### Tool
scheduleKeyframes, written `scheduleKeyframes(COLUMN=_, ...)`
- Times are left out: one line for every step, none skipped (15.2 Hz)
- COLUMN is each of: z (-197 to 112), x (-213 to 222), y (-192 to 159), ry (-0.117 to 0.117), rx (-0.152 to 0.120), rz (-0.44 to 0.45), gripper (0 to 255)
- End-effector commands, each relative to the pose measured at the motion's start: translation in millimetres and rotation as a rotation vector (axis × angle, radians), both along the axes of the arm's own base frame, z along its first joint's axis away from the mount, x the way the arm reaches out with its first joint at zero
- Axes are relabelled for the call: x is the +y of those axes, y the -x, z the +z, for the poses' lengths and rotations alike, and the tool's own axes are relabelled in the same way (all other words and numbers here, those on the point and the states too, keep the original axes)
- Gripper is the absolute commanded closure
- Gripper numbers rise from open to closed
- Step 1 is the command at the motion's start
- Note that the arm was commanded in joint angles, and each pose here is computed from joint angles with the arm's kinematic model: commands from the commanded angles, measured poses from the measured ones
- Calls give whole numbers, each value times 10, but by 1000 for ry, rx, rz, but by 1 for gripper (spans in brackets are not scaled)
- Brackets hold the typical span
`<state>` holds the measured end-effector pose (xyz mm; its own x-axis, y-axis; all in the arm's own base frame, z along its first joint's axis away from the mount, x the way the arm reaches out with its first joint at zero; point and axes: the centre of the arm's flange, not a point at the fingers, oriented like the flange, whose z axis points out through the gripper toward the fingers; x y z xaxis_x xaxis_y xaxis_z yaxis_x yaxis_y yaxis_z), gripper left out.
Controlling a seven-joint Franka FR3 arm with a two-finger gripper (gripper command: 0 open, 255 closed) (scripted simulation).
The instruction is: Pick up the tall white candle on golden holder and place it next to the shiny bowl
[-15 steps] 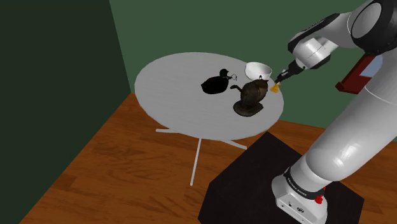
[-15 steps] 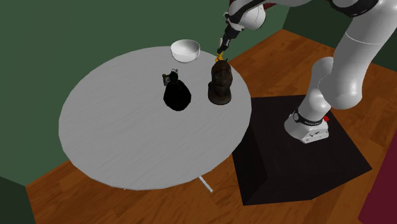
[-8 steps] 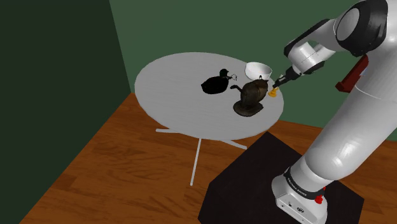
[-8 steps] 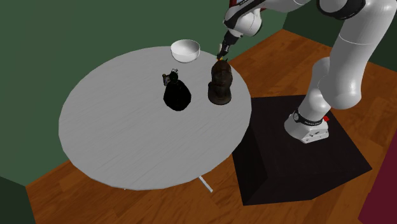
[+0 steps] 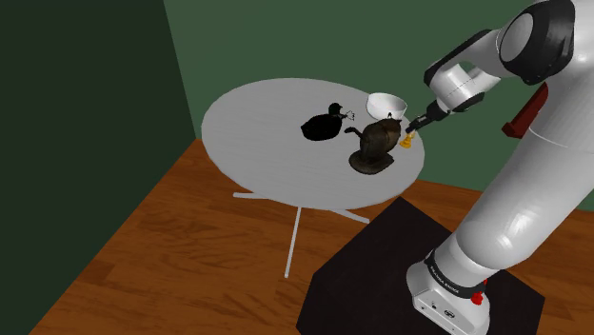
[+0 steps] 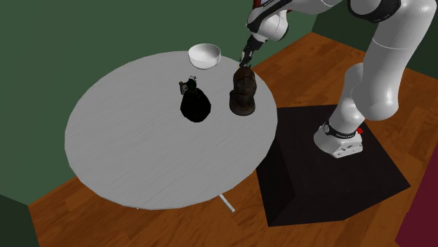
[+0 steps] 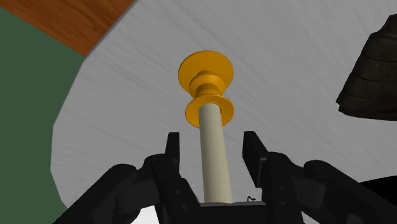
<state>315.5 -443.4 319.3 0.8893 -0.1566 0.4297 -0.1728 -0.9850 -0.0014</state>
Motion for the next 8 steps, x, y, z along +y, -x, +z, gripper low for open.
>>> scheduleKeyframes(z=0, x=0, y=0, ry=0, rx=0, rz=0, gripper=0)
scheduleKeyframes(z=0, x=0, y=0, ry=0, rx=0, rz=0, gripper=0)
scheduleKeyframes(z=0, x=0, y=0, ry=0, rx=0, rz=0, gripper=0)
scheduleKeyframes(z=0, x=0, y=0, ry=0, rx=0, rz=0, gripper=0)
scheduleKeyframes(z=0, x=0, y=0, ry=0, rx=0, rz=0, gripper=0)
scheduleKeyframes(z=119, x=9, y=56, ry=0, rx=0, rz=0, gripper=0)
scheduleKeyframes(z=238, x=19, y=112, ry=0, rx=0, rz=0, gripper=0)
scheduleKeyframes(z=357, x=29, y=168, ry=0, rx=0, rz=0, gripper=0)
